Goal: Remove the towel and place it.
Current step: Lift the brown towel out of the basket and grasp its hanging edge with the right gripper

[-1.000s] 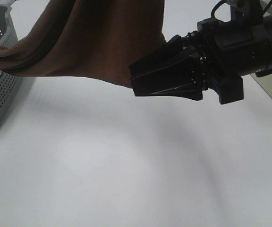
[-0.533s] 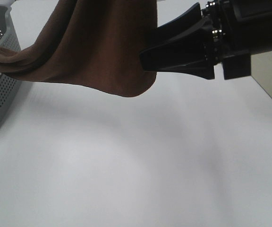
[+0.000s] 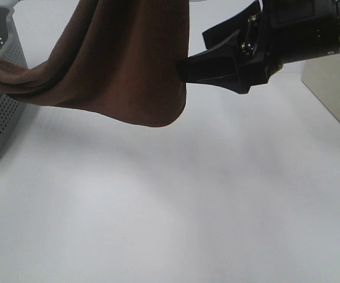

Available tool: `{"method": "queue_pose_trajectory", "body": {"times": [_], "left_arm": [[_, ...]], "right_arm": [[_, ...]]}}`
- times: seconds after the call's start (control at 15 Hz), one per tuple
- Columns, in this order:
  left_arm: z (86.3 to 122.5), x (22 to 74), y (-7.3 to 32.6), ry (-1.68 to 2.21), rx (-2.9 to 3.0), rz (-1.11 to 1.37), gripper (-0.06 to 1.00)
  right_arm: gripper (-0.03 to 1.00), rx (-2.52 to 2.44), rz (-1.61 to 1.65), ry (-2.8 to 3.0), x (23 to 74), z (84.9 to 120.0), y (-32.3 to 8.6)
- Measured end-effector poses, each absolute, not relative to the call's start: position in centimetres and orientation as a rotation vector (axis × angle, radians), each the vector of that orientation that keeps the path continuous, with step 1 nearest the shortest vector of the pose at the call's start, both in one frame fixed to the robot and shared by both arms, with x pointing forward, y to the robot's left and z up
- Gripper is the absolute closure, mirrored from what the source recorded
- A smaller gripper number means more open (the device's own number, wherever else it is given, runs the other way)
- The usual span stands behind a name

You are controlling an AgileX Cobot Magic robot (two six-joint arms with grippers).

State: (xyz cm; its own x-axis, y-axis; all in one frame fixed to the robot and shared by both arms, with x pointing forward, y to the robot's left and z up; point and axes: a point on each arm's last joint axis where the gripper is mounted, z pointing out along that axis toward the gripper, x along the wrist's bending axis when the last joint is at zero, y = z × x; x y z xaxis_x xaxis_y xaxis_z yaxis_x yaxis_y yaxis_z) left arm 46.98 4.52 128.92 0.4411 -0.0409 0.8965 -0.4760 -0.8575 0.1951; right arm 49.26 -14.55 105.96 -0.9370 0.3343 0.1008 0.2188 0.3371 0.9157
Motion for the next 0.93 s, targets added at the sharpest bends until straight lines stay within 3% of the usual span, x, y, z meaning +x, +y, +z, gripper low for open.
{"method": "queue_pose_trajectory", "body": {"times": [0.27, 0.6, 0.73, 0.93], "left_arm": [[129.0, 47.0, 4.5, -0.435, 2.268, 1.402, 0.94], [129.4, 47.0, 4.3, -0.435, 2.215, 1.432, 0.94], [129.4, 47.0, 4.3, -0.415, 2.214, 1.423, 0.94], [129.3, 47.0, 4.3, -0.387, 2.22, 1.41, 0.94]], "right_arm": [[0.13, 0.297, 2.057, 2.608, 49.1, 105.6, -12.8], [0.14, 0.254, 2.116, 2.684, 49.0, 104.6, -12.6], [0.18, 0.234, 2.076, 2.716, 48.9, 104.3, -12.7], [0.32, 0.336, 1.958, 2.72, 49.6, 103.7, -12.8]]}}
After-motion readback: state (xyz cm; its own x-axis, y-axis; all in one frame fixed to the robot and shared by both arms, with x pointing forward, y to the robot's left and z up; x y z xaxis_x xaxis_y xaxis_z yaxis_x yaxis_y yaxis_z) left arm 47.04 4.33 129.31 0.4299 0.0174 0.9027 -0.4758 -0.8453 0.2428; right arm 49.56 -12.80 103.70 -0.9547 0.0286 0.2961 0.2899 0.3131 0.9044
